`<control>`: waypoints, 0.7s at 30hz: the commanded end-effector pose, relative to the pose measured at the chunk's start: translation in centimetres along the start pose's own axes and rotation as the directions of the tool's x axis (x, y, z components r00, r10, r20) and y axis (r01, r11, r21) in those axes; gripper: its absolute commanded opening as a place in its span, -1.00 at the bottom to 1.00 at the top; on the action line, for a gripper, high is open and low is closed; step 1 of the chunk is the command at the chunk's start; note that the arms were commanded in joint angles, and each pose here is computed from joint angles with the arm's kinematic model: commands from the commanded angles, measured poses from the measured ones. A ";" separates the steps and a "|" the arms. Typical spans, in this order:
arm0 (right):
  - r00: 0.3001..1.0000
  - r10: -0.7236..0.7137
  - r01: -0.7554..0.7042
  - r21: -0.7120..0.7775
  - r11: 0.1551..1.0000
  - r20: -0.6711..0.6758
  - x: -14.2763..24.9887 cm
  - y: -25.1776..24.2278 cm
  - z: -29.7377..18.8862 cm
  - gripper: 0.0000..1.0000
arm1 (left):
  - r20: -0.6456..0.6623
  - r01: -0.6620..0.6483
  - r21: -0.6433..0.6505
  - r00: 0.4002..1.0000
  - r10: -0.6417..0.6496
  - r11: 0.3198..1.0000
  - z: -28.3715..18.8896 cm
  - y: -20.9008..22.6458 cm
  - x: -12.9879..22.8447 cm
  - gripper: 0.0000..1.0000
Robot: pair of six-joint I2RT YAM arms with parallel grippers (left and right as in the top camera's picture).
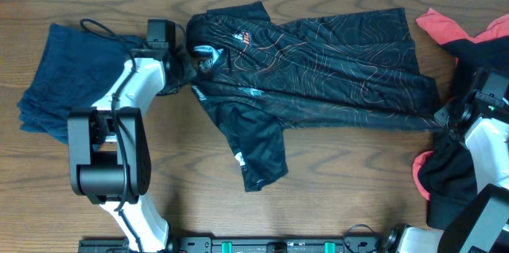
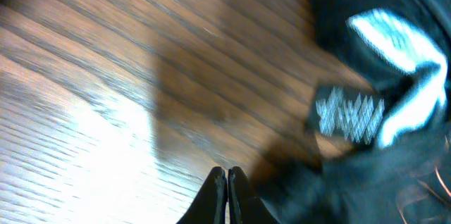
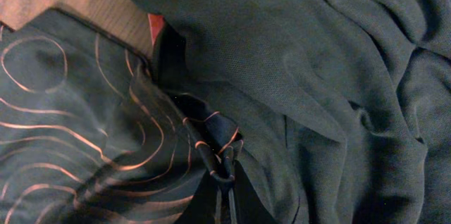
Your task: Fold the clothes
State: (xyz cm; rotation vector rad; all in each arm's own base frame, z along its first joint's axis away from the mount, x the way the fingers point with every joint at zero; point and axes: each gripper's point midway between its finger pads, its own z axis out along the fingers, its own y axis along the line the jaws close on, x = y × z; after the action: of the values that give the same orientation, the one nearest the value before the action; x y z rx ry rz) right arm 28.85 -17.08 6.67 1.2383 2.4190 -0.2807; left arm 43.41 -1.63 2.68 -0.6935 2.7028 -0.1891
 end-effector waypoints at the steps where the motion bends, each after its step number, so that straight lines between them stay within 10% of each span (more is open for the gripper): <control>1: 1.000 -0.004 0.004 0.006 1.000 0.025 -1.0 -0.1 -0.5 -0.98 | 0.023 -0.011 -0.024 1.000 0.011 1.000 -0.2 0.7 -1.1 -0.88; 4: 1.000 -0.004 0.004 0.004 1.000 0.024 -1.0 -0.1 -0.5 -0.98 | -0.015 -0.023 -0.015 1.000 0.023 1.000 -0.5 0.6 -0.3 -0.27; 12: 1.000 -0.005 0.004 0.003 1.000 0.023 -1.0 -0.1 -0.5 -0.98 | -0.458 0.041 0.133 0.889 0.025 0.990 -4.1 -1.9 10.3 -0.24; 21: 1.000 -0.006 0.006 -0.018 1.000 0.006 -0.6 0.3 -0.5 -0.98 | -0.503 -0.132 0.184 0.839 0.209 0.974 -2.8 -5.6 17.6 0.18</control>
State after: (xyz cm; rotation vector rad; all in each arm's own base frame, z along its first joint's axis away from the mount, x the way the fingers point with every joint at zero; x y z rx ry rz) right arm 28.87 -16.88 6.61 1.2370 2.4258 -0.2658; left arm 31.48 -13.06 1.21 -0.4750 3.1988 -0.5570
